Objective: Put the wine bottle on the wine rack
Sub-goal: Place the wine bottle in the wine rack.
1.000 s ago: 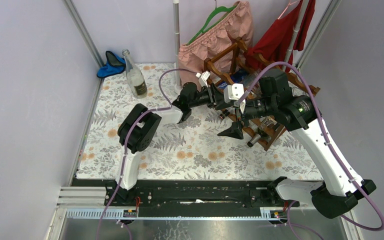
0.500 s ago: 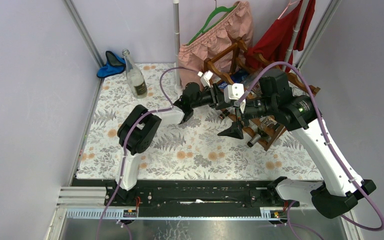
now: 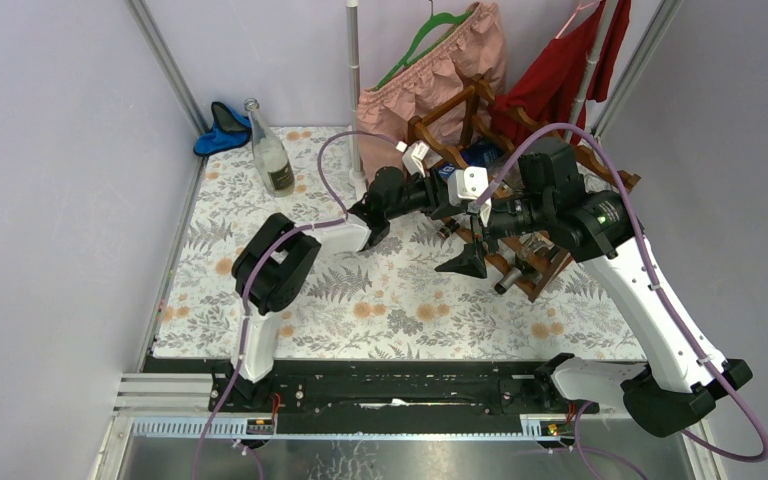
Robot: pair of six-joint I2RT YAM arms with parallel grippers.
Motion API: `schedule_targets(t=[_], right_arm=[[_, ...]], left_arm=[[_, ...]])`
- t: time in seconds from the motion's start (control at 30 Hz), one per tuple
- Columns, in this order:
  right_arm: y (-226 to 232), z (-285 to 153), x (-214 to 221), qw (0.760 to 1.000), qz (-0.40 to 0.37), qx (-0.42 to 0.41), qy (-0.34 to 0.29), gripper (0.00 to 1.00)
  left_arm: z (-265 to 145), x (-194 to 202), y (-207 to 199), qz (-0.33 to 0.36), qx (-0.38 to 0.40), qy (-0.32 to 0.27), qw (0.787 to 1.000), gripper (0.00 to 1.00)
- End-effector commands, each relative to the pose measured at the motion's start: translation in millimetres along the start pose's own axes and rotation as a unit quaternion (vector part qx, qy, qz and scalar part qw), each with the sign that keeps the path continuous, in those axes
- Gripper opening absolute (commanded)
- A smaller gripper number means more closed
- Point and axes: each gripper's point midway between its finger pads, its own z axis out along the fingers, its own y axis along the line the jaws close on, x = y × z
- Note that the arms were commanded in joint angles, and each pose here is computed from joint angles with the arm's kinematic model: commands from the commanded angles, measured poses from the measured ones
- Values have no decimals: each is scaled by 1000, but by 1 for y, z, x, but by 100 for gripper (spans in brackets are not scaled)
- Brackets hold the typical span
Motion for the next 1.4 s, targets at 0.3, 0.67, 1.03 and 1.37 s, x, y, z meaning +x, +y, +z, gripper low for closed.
schedule_targets(t=[0.3,0.67,1.03,1.37], right_arm=[[-2,-7,-11,1000,-14,9,-12,100],[-2,-7,-8,1000,-13,10,-10,100],[-1,-7,-8,1000,-14,10,-12,100],[-1,-7,-7,1000,-14,11,-11,100]], left_arm=[[3,-39,-39,87,19,-83,993,0],[-11,-48,-52,17,55,-141,988,0],[-16,-61,-66,-11,75,-170,982,0],[-15,-63,-67,-35,85,-185,978,0]])
